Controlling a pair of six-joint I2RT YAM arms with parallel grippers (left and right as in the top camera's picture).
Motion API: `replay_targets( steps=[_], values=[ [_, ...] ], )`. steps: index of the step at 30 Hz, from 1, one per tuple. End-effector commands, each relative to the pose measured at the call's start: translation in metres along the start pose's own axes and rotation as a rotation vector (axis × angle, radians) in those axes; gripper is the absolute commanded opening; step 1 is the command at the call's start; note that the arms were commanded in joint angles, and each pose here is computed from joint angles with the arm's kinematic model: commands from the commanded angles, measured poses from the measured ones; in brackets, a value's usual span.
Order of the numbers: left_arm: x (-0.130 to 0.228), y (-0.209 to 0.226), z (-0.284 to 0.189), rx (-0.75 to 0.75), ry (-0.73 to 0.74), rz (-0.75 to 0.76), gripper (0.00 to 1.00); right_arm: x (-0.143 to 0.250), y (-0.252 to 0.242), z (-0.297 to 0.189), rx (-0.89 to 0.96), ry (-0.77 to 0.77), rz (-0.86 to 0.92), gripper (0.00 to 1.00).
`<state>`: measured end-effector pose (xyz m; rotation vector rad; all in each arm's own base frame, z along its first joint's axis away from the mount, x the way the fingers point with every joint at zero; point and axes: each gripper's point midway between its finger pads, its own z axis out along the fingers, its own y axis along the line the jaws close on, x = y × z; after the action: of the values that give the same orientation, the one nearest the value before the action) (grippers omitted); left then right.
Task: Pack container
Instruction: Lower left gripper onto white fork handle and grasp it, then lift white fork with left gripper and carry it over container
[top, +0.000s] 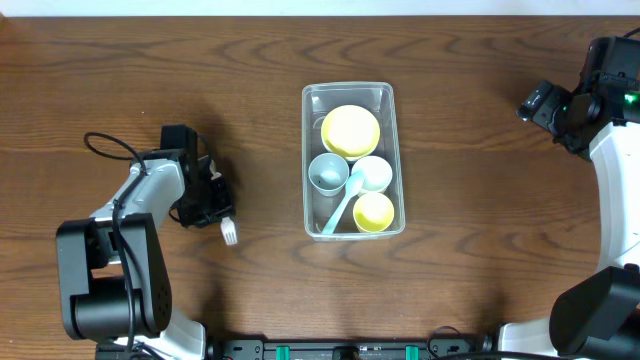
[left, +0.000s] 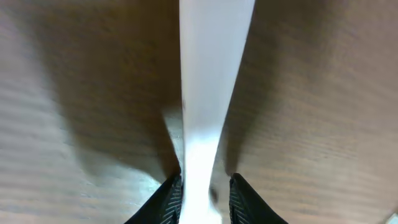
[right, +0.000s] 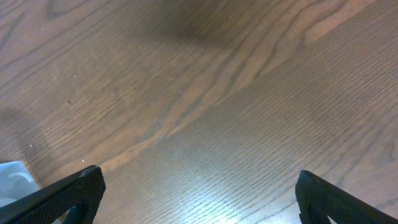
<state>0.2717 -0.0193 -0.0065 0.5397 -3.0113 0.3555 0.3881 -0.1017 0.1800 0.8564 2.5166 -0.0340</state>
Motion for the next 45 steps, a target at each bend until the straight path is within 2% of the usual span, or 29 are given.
replay_targets(
  steps=[1,10,16,26,31,39,45],
  values=[
    [0.045,0.022,0.032,-0.068,0.185,-0.030,0.28,0.000,-0.002,0.002,0.007,0.004,0.003,0.99],
    [0.054,0.024,0.030,-0.078,0.221,-0.038,0.27,0.000,-0.002,0.002,0.007,0.004,0.003,0.99],
    [0.052,0.023,0.031,-0.076,0.214,-0.037,0.10,0.000,-0.002,0.002,0.007,0.004,0.003,0.99],
    [0.046,0.021,0.032,-0.066,0.189,-0.032,0.06,0.000,-0.002,0.002,0.007,0.004,0.003,0.99],
    [0.031,0.006,0.024,-0.002,0.152,-0.022,0.06,0.000,-0.002,0.002,0.007,0.004,0.003,0.99],
    [-0.005,-0.033,-0.030,0.124,0.009,0.059,0.06,0.000,-0.002,0.002,0.007,0.004,0.003,0.99],
    [-0.004,-0.063,-0.081,0.168,-0.145,0.191,0.06,0.000,-0.002,0.002,0.007,0.004,0.003,0.99]
  ],
)
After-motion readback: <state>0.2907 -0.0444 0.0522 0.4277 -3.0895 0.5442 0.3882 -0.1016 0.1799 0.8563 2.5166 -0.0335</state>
